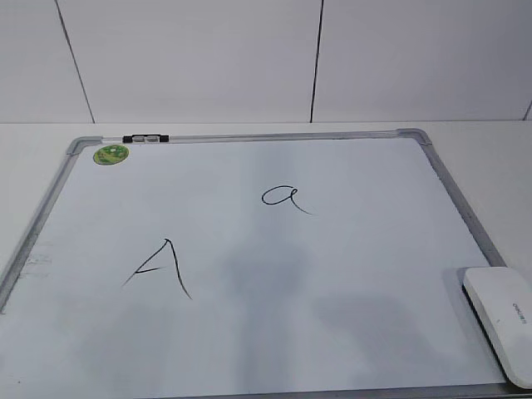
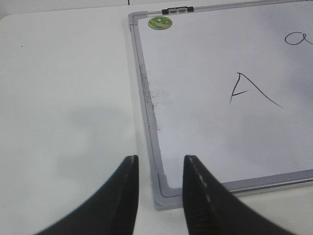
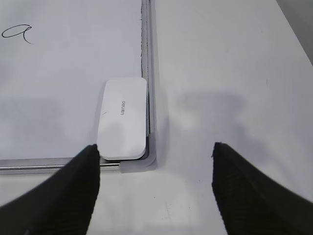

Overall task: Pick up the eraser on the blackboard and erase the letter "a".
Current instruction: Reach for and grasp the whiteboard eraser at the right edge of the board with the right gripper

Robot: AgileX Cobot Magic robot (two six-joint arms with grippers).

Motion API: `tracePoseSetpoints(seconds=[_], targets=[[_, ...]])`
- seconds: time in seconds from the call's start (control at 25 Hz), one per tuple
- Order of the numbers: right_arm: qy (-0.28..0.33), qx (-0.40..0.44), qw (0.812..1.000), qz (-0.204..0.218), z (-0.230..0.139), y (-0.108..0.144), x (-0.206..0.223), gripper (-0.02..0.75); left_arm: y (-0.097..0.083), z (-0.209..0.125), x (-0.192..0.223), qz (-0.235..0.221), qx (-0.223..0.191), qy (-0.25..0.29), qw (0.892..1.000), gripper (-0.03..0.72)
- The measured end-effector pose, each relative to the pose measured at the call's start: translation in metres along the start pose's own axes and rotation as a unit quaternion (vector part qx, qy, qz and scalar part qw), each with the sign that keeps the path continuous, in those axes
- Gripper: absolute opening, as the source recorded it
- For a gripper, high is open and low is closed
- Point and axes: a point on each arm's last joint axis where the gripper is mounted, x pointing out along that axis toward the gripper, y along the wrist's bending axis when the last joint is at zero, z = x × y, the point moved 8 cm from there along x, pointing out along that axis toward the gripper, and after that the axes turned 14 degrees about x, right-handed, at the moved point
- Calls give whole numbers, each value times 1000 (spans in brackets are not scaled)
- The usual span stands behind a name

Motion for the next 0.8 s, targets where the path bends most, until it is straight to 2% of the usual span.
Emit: tracePoseSetpoints(seconds=[0.8], targets=[[0,0,1000,0,0,0,0,540,0,0,0,0,0,0,1000,239]])
